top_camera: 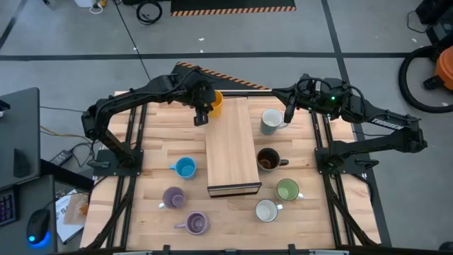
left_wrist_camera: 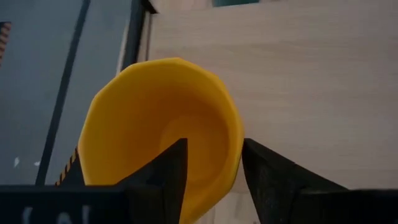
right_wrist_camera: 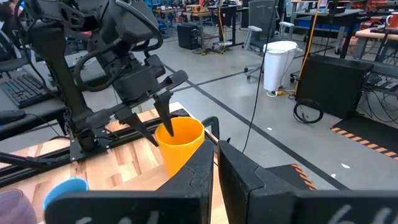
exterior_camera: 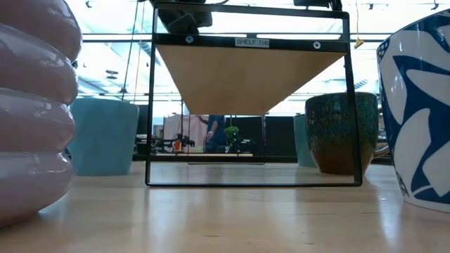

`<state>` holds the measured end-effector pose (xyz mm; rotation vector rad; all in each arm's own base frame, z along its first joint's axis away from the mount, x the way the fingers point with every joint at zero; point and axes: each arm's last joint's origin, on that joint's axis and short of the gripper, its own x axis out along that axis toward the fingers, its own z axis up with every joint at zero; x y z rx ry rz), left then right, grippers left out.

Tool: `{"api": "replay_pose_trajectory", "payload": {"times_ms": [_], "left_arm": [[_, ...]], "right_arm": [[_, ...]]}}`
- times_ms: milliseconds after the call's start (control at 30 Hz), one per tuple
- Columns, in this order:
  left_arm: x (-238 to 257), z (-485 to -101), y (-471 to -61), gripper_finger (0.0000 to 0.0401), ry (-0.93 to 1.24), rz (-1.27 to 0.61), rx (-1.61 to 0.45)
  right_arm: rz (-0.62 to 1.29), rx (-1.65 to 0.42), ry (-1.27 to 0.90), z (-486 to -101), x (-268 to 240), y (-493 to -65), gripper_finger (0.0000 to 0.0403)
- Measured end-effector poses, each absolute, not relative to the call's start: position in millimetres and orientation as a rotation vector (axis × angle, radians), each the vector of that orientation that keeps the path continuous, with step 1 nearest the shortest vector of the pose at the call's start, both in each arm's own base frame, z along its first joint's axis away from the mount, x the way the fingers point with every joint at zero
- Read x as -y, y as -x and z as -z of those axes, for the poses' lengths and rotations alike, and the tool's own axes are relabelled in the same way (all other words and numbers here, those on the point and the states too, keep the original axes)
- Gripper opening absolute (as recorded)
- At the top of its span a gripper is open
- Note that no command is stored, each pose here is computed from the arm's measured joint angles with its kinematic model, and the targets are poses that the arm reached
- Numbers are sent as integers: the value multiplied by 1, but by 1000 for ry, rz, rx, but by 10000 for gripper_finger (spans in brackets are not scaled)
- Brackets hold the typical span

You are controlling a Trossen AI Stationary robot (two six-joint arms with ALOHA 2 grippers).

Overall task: Place coffee mugs
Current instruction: Put the yellow mug on the shelf, then put the blue mug on the shelf

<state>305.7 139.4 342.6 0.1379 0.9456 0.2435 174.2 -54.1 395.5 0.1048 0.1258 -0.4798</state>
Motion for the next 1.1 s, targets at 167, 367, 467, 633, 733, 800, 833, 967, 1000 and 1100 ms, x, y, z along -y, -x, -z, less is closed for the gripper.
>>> {"api": "replay_pose_trajectory", "payload": {"times_ms": [167,367,467,633,733,800,833,967,1000,1100], "left_arm": [[-142,-345,-308,160,-117,-303,-906],[-140,-348,-310,160,-88,-305,-869],[-138,-353,-306,160,-91,-305,-852],[-135,-367,-300,160,-90,-317,-801],[-131,-382,-298,160,-49,-297,-719],[-129,-393,-301,160,-19,-268,-646],[-128,-397,-301,160,4,-254,-628],[-121,-410,-302,160,67,-227,-573],[-118,-412,-301,160,75,-224,-570],[-110,-417,-300,160,84,-208,-553]], "right_arm": [[480,-125,-110,-395,54,-174,29],[446,-146,-113,-394,53,-174,29],[413,-198,-120,-389,53,-174,29],[346,-309,-174,-376,54,-181,29],[330,-419,-192,-362,58,-192,30],[332,-495,-190,-352,60,-198,32],[332,-532,-186,-348,61,-200,34],[330,-643,-181,-334,65,-205,54],[329,-668,-177,-331,65,-206,62],[330,-747,-172,-323,67,-207,92]]}}
